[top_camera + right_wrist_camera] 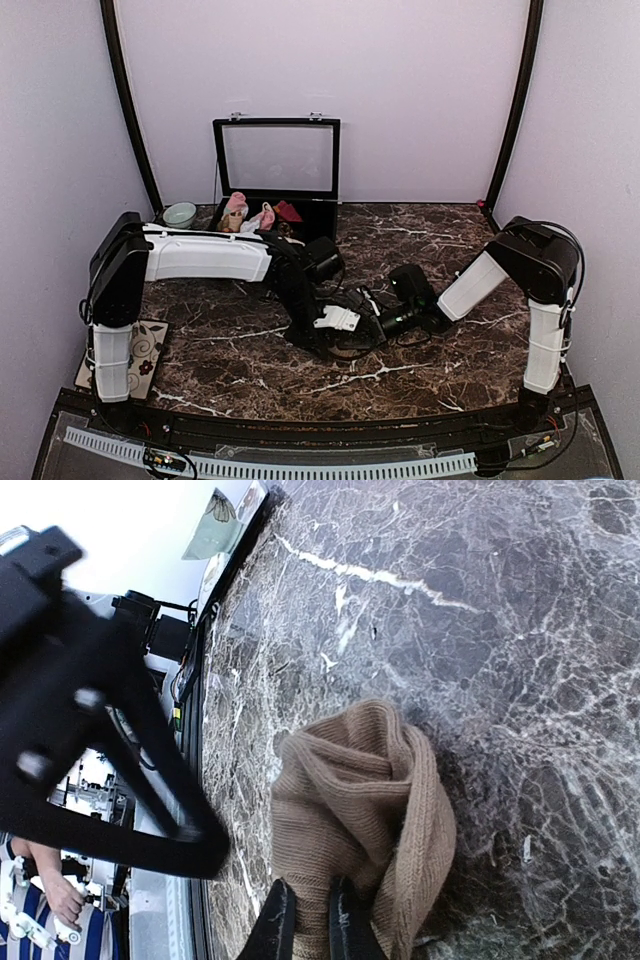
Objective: Roll the socks
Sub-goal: Pick up the sock from the center of the board.
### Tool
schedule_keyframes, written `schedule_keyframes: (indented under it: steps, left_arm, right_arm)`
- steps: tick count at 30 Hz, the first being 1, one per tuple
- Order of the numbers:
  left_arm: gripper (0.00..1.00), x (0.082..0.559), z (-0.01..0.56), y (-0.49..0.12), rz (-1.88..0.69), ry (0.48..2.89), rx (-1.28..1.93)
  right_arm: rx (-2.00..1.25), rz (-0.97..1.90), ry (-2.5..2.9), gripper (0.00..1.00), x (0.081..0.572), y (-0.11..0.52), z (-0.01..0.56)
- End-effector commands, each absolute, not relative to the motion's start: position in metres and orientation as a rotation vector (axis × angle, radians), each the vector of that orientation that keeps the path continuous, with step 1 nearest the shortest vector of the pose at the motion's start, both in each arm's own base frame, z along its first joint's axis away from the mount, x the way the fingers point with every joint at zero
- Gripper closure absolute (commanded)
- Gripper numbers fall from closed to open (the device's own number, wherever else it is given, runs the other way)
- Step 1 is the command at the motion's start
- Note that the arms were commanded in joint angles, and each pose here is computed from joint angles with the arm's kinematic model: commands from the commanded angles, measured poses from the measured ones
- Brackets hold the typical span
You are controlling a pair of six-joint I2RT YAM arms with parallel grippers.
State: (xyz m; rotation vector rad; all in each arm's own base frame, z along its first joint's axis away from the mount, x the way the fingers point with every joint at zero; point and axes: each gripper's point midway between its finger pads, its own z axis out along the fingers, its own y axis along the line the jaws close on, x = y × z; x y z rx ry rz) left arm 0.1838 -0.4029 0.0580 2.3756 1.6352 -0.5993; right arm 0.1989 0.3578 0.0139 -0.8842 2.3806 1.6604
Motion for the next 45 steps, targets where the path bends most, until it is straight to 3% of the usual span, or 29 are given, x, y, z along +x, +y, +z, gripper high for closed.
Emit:
schedule_keyframes:
  steps: [1,5,14,25,34,35,37,38,39,41,45]
  left_arm:
    - [0.63,0.161,0.109,-0.397,-0.773,1.634,2.314]
    - [0.59,0.183,0.109,-0.413,-0.677,1.547,2.192]
    - [0.54,0.217,0.047,-0.41,-0.399,1.479,2.195]
    - [0.53,0.231,0.04,-0.405,-0.3,1.457,2.173]
    - [0.62,0.225,0.004,-0.386,-0.252,1.516,2.272]
    - [0.66,0.227,0.002,-0.385,-0.247,1.528,2.27]
    - [0.75,0.228,-0.002,-0.383,-0.267,1.565,2.27]
    - [0.81,0.228,-0.004,-0.382,-0.298,1.594,2.266]
    - [0.86,0.23,-0.003,-0.382,-0.335,1.631,2.25]
    - [0.94,0.234,0.001,-0.379,-0.418,1.713,2.215]
    - [1.0,0.227,0.003,-0.373,-0.559,1.8,2.224]
  right_arm:
    - [-0.58,1.32,3.002,1.0,0.15,0.276,-0.093]
    - [-0.575,1.332,2.998,1.0,0.15,0.277,-0.092]
    - [-0.555,1.376,2.984,1.0,0.152,0.281,-0.089]
    - [-0.561,1.387,2.986,1.0,0.148,0.28,-0.088]
    - [-0.553,1.386,2.963,0.99,0.155,0.284,-0.083]
    - [-0.551,1.389,2.957,0.93,0.157,0.285,-0.082]
    - [-0.552,1.397,2.94,0.71,0.158,0.286,-0.078]
    - [-0.557,1.395,2.927,0.21,0.16,0.287,-0.075]
    - [-0.558,1.381,2.915,0.03,0.161,0.286,-0.072]
    - [-0.568,1.362,2.877,0.01,0.163,0.284,-0.065]
    - [-0.545,1.224,2.838,0.01,0.168,0.271,-0.058]
